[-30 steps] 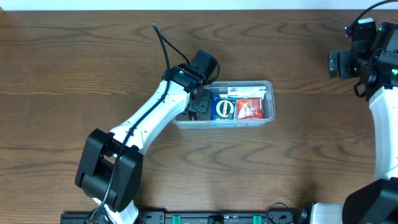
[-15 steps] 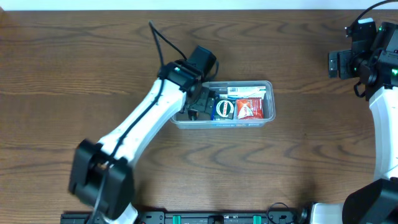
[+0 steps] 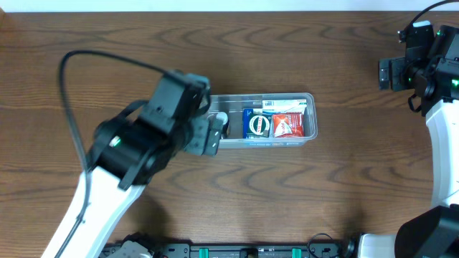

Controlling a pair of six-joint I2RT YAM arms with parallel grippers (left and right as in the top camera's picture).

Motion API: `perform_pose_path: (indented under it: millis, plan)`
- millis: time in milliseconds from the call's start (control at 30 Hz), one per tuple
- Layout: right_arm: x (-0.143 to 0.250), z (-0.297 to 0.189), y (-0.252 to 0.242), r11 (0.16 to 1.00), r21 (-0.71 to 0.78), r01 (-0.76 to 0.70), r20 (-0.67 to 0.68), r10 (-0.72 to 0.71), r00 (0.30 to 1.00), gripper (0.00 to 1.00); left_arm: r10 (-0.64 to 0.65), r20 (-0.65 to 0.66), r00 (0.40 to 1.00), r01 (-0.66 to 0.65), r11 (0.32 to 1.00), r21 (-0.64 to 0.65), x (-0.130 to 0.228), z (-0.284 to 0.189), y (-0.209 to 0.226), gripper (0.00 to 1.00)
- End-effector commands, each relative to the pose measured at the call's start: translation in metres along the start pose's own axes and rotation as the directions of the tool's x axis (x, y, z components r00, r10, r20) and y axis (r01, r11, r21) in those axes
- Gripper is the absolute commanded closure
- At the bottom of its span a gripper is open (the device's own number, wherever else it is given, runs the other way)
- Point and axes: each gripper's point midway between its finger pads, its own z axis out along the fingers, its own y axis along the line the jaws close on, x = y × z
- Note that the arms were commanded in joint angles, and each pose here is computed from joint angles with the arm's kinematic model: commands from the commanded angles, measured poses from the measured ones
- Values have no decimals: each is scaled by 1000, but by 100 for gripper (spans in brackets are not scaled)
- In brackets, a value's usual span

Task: Pack container

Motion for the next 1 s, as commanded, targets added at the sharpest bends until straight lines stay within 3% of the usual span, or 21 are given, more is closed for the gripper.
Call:
perform_pose_path:
  millis: [0,100,267,533,600,733,967]
  plan:
    - [0,2,-2,1000,2,-17,-3,17,1000,1,17,-16,1000,-17,1000,-14,18,-21,8,2]
    - [0,2,-2,1000,2,-17,-3,17,1000,1,9,-80,997,-12,999,-33,46,-30,16,2]
    - [0,2,-2,1000,2,-17,-3,17,1000,1,-84,-36,996,81,993,-90,57,-33,31,2]
    - [0,2,-2,1000,2,-17,-3,17,1000,1,-131,245,961,165,978,-126,41,-4,60,2]
    - [0,2,-2,1000,2,-17,-3,17,1000,1,-128,367,921,188,973,-132,30,5,73,2]
    - [0,2,-2,1000,2,-17,-3,17,1000,1,-195,583,789,303,949,-93,22,18,102,2]
    - [0,2,-2,1000,2,-17,-3,17,1000,1,-217,747,628,349,937,-22,45,36,125,2]
